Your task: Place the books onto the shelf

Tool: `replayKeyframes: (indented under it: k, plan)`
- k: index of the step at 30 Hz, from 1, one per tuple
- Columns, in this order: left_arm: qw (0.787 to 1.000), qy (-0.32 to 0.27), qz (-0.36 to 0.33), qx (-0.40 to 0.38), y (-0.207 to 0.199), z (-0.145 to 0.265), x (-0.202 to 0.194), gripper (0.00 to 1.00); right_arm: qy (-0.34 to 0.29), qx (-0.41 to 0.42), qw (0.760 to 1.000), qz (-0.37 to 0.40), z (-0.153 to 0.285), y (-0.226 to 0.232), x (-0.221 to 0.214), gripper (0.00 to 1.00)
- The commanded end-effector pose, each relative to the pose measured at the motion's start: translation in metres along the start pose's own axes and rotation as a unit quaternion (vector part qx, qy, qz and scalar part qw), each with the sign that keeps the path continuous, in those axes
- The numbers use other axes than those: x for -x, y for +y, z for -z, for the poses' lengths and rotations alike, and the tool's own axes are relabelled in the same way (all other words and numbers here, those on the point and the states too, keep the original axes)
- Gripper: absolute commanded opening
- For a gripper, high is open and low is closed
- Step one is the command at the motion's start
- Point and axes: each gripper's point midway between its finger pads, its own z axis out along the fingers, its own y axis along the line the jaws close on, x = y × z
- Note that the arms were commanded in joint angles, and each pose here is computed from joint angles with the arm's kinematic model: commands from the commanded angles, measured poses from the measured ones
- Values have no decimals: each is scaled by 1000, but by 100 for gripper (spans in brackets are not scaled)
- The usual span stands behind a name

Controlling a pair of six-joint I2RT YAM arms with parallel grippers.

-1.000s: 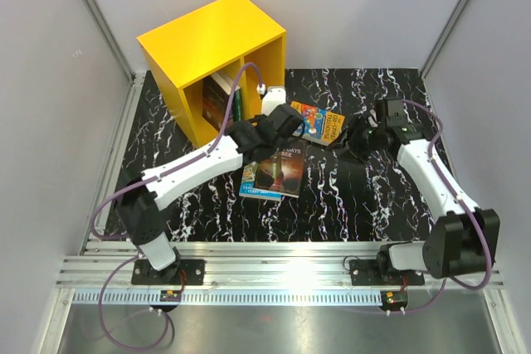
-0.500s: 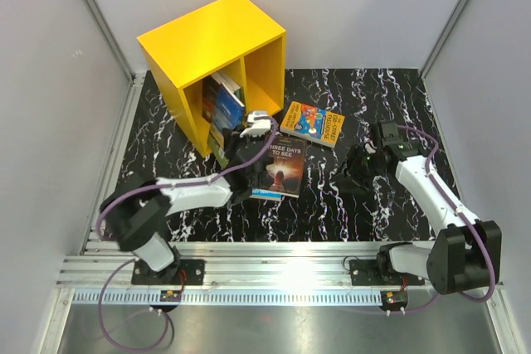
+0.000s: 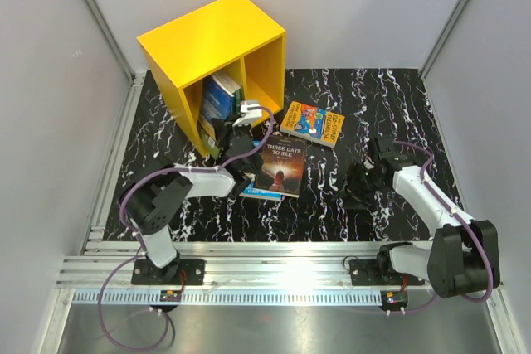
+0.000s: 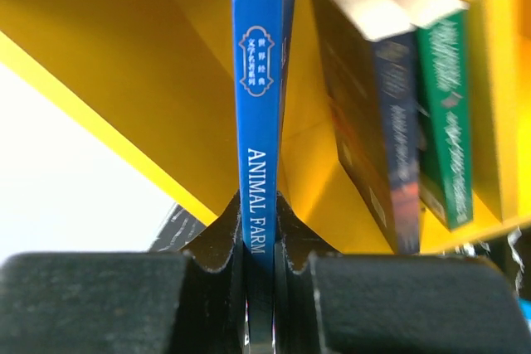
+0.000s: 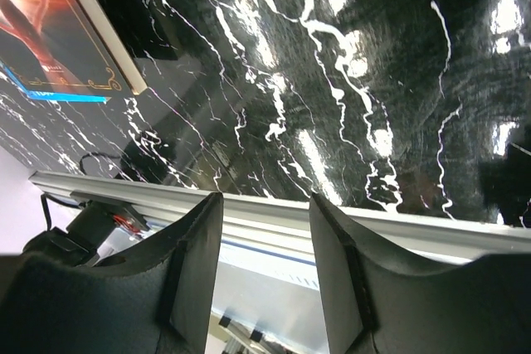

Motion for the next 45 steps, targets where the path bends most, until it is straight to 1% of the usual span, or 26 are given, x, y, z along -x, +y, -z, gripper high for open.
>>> replayKeyframes:
  k: [1, 2, 5, 7, 8, 10, 13, 14, 17, 21, 26, 28, 33, 36, 37, 38, 40, 42, 43, 44, 45]
  plan:
    - [950, -74, 300, 55, 49, -18, 45, 0, -22, 5, 999, 24, -1, 4, 9, 53]
    - [940, -75, 325, 65, 52, -29, 38, 0, -21, 4, 1000, 22, -3, 3, 9, 53]
    - [930, -91, 352, 59, 42, -50, 24, 0, -19, 3, 1000, 22, -8, 1, 10, 53]
    - [926, -97, 359, 61, 37, -65, 20, 0, -15, 2, 1000, 20, -12, -1, 9, 53]
    - [926, -98, 360, 55, 26, -71, 14, 0, -16, 4, 1000, 21, -13, -1, 10, 53]
    - [923, -110, 366, 46, 16, -82, 19, 0, -13, 3, 1000, 18, -16, -2, 9, 52]
    - [916, -118, 382, 36, 0, -95, 17, 0, -12, 3, 1000, 17, -18, -3, 9, 52]
    - [911, -120, 393, 31, -5, -97, 17, 0, -13, 3, 1000, 17, -19, -4, 9, 52]
    - [911, -116, 393, 33, -21, -104, 12, 0, -13, 2, 1000, 17, -21, -4, 9, 52]
    - [903, -119, 412, 29, -31, -111, 12, 0, -10, 1, 1000, 16, -23, -6, 9, 51]
    - [909, -137, 394, 1, -52, -118, 14, 0, -6, 5, 1000, 13, -31, -7, 8, 51]
    - [903, -145, 403, -23, -58, -118, 15, 0, 0, 3, 1000, 5, -35, -11, 5, 50]
    - [902, -147, 401, -65, -71, -108, 9, 0, -4, 13, 1000, 9, -36, -6, 8, 50]
    - [907, -185, 355, -127, -88, -100, 26, 0, -13, 25, 1000, 11, -34, -2, 9, 50]
    - [915, -200, 323, -139, -96, -93, 34, 0, -17, 32, 999, 13, -32, 0, 9, 50]
    - [916, -211, 314, -136, -98, -91, 44, 0, -19, 34, 999, 14, -32, 0, 10, 50]
    - [922, -222, 284, -140, -107, -86, 48, 0, -18, 39, 999, 14, -32, 0, 8, 50]
    - [921, -223, 288, -141, -109, -86, 51, 0, -20, 47, 999, 12, -36, 0, 7, 50]
    - [922, -217, 291, -136, -110, -88, 46, 3, -20, 51, 998, 11, -37, 0, 6, 50]
    - [922, -213, 297, -129, -110, -90, 46, 12, -17, 55, 998, 6, -40, -1, 4, 50]
    - [922, -208, 302, -124, -110, -91, 44, 30, -17, 58, 998, 6, -41, 0, 4, 50]
